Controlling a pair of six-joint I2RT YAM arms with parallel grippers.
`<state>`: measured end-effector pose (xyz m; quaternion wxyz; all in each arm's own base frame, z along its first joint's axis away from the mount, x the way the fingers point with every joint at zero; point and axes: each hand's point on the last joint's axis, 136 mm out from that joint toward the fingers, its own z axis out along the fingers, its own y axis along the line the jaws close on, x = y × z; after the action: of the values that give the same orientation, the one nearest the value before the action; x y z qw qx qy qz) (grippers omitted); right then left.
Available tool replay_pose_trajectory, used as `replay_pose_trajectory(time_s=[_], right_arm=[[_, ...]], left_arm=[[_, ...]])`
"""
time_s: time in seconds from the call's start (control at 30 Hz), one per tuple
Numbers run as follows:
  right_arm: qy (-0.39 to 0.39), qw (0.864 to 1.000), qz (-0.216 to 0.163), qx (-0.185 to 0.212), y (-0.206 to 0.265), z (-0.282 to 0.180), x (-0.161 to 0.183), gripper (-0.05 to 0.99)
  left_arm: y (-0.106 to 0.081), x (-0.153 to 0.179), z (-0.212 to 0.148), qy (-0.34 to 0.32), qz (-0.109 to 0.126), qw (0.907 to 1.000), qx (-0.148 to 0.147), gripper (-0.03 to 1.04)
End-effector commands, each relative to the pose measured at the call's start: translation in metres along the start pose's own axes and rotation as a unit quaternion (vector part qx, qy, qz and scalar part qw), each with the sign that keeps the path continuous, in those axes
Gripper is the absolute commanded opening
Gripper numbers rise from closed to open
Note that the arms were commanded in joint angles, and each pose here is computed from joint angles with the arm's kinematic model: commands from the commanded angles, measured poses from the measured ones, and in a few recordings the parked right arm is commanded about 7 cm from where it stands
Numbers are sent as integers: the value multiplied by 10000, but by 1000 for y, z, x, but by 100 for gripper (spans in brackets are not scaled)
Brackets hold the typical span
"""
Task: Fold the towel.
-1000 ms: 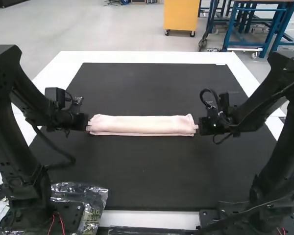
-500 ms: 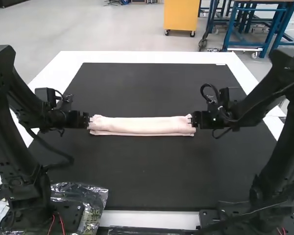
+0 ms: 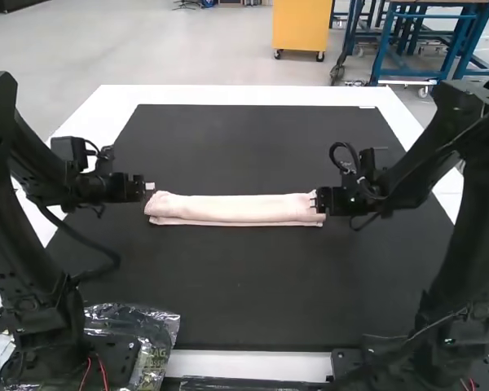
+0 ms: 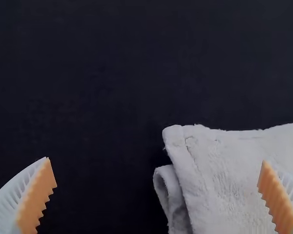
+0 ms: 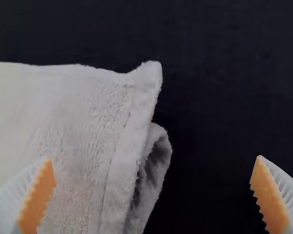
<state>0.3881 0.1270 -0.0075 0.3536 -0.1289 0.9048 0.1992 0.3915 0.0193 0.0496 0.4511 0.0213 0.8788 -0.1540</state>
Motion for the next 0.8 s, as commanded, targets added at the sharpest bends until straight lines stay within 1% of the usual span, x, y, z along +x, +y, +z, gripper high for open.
replay_pose_trajectory(time_s=[0.0, 0.17, 0.23, 0.27, 0.3, 0.33, 0.37, 0.4, 0.43, 0.57, 0.77], right_arm=[[-32, 9997, -188, -173, 13, 6, -5, 91], [108, 9988, -330, -353, 32, 12, 5, 90], [175, 9981, -403, -423, 41, 15, 10, 85], [204, 9978, -441, -459, 44, 17, 11, 81], [248, 9975, -458, -478, 46, 18, 15, 74], [267, 9972, -465, -528, 48, 19, 18, 59], [266, 9967, -470, -611, 50, 20, 20, 42], [260, 9965, -459, -651, 51, 21, 22, 13], [246, 9965, -464, -652, 50, 22, 24, -2], [339, 9966, -425, -615, 46, 22, 32, -3], [-42, 9988, -329, -347, 21, 1, 3, -3]], left_arm=[[-1, -21, -5, -258, 1, 9996, 64, 97], [-1, -17, -5, -219, -14, 9997, 74, 97], [-2, -17, -5, -212, -18, 9997, 74, 97], [-1, -17, -5, -221, -18, 9997, 67, 97], [-1, -17, -5, -221, -26, 9997, 68, 97], [-1, -17, -5, -221, -26, 9997, 68, 97], [-1, -17, -5, -214, -30, 9997, 68, 97], [-1, -17, -5, -214, -30, 9997, 68, 97], [-1, -17, -5, -208, -33, 9997, 76, 97], [-5, -15, -5, -186, -58, 9996, 211, 97], [11, -16, -11, -243, -156, 9996, 37, 97]])
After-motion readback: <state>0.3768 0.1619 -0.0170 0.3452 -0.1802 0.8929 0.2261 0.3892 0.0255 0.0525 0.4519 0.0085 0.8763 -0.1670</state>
